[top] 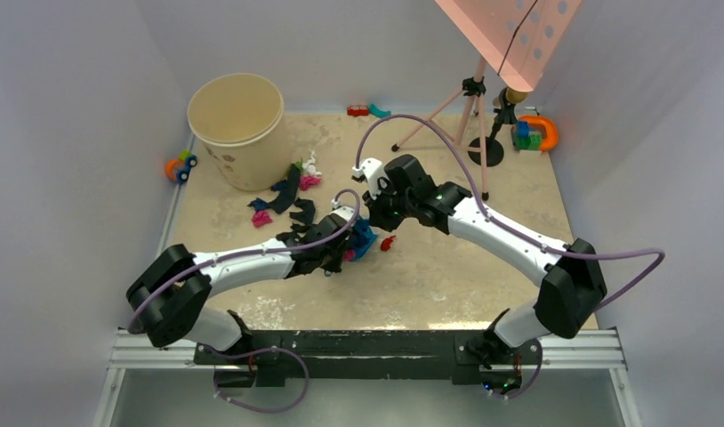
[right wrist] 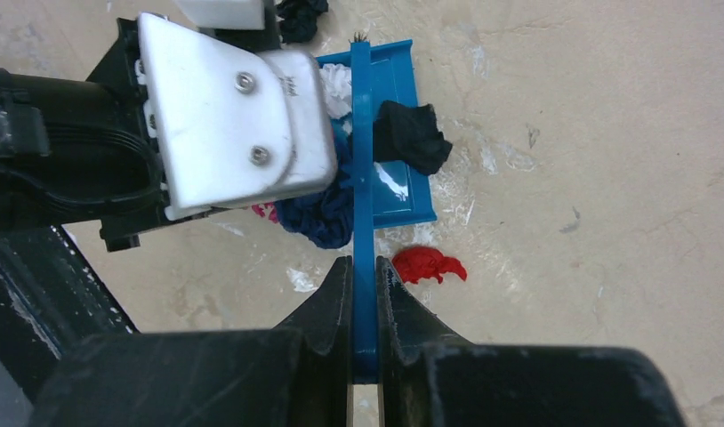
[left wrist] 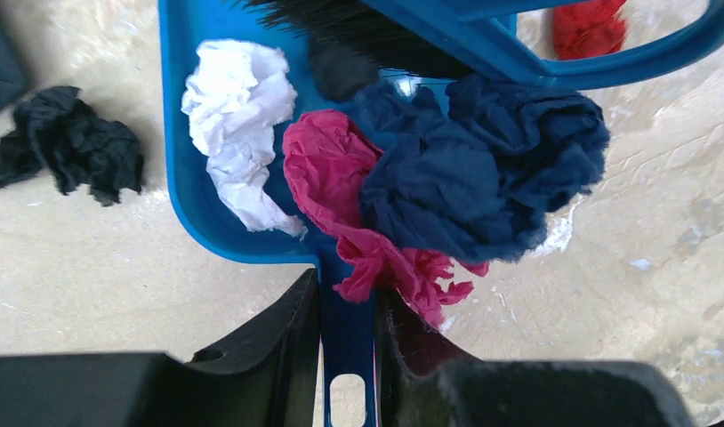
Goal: Sweep away the paper scraps from the table
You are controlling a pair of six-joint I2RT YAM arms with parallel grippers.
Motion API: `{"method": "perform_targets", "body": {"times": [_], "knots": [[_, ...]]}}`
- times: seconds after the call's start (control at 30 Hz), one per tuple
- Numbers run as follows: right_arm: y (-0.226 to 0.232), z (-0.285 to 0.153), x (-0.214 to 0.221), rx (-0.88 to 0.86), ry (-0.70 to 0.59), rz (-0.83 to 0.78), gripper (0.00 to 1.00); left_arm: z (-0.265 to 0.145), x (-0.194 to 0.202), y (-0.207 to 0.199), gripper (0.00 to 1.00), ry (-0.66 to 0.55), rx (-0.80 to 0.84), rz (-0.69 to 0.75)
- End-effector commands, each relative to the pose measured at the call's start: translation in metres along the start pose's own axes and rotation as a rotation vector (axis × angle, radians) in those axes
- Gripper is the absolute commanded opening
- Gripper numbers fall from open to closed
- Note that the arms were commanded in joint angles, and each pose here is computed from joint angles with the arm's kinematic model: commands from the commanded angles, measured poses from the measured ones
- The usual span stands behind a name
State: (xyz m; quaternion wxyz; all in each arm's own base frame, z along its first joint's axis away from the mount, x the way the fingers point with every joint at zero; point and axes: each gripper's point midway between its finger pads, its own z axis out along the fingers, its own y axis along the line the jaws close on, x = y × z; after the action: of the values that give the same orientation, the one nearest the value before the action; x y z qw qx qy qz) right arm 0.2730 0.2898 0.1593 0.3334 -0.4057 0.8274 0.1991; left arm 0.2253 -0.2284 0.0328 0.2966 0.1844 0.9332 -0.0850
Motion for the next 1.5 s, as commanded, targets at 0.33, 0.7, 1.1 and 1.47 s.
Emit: {"method": "perform_targets", "body": {"times": [0.33,0.7,1.1,1.47], "knots": [[-0.013,-0.058,-0.047,0.143,-0.128,0.099,0.0,-0.044,-0.035,0.015,0.0,-0.26,0.001,-0.009],[-0.048,-0.124,-0.076,0.381,-0.305,0.18,0.0,-0.061,-0.04,0.021,0.0,-0.302,-0.009,-0.035],[-0.093,-0.141,-0.02,0.614,-0.385,0.338,0.0,-0.102,-0.068,0.049,0.0,-0.336,-0.168,-0.118],[-0.077,-0.109,0.031,0.534,-0.314,0.408,0.0,-0.151,-0.137,0.082,0.0,-0.383,-0.24,-0.223]]}}
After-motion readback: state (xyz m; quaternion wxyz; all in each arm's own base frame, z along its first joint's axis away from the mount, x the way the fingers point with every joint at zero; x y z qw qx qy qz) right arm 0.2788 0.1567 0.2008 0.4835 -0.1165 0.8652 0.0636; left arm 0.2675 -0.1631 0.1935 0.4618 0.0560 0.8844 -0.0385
